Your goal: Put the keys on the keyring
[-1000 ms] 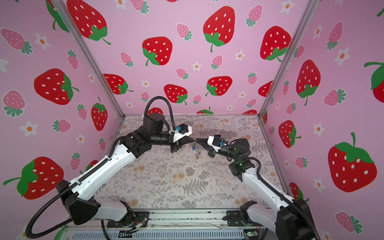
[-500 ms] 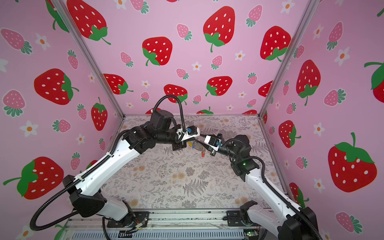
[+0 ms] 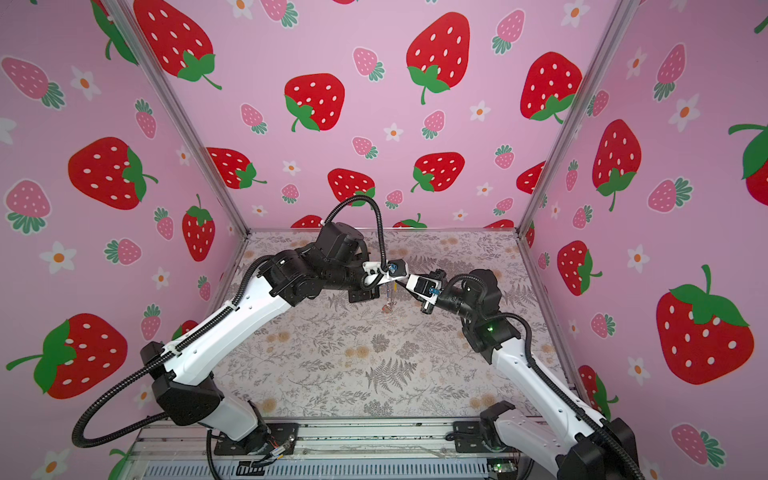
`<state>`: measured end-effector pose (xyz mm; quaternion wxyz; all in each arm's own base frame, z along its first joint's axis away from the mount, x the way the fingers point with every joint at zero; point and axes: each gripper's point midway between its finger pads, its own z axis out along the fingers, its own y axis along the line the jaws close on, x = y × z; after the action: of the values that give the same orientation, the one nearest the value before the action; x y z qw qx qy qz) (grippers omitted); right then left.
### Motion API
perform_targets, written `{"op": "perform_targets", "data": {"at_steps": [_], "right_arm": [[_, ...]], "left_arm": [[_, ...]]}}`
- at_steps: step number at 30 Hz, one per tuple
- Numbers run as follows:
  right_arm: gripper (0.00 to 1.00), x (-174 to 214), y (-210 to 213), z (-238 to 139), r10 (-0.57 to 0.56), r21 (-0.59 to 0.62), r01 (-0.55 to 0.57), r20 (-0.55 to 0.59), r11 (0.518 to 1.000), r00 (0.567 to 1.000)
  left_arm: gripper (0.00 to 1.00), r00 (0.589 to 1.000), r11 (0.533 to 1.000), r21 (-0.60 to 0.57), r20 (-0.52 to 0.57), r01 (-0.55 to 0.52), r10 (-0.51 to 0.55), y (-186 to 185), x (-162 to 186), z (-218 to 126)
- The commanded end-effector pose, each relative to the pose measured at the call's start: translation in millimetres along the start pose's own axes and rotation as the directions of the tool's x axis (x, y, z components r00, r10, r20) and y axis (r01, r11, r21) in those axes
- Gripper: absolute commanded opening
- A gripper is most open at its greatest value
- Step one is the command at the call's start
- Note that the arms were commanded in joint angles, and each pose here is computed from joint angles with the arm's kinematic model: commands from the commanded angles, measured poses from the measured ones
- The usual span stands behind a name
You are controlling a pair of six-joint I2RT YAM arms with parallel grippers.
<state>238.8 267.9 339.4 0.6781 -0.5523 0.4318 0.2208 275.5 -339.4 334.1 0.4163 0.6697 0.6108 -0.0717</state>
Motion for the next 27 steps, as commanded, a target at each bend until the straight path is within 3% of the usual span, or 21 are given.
{"op": "perform_targets", "data": {"at_steps": [1, 17, 27], "right_arm": [[0.19, -18.8, -7.1, -3.8, -0.044, 0.018, 0.043, 0.049, 0.999, 0.998], [0.12, -17.4, -4.7, 1.3, -0.003, -0.006, 0.003, 0.073, 1.0, 0.997], [0.0, -13.3, -4.2, 2.6, 0.005, -0.002, -0.005, 0.072, 1.0, 0.997]], "left_arm": [[0.0, 0.999, 0.999, -0.019, 0.011, -0.035, 0.035, 4.4, -10.5, -10.8], [0.0, 0.998, 0.999, -0.02, 0.034, -0.044, 0.044, 4.7, -20.3, -11.0], [0.0, 0.996, 0.998, -0.047, 0.083, -0.035, 0.039, 8.0, -27.8, -16.4]]}}
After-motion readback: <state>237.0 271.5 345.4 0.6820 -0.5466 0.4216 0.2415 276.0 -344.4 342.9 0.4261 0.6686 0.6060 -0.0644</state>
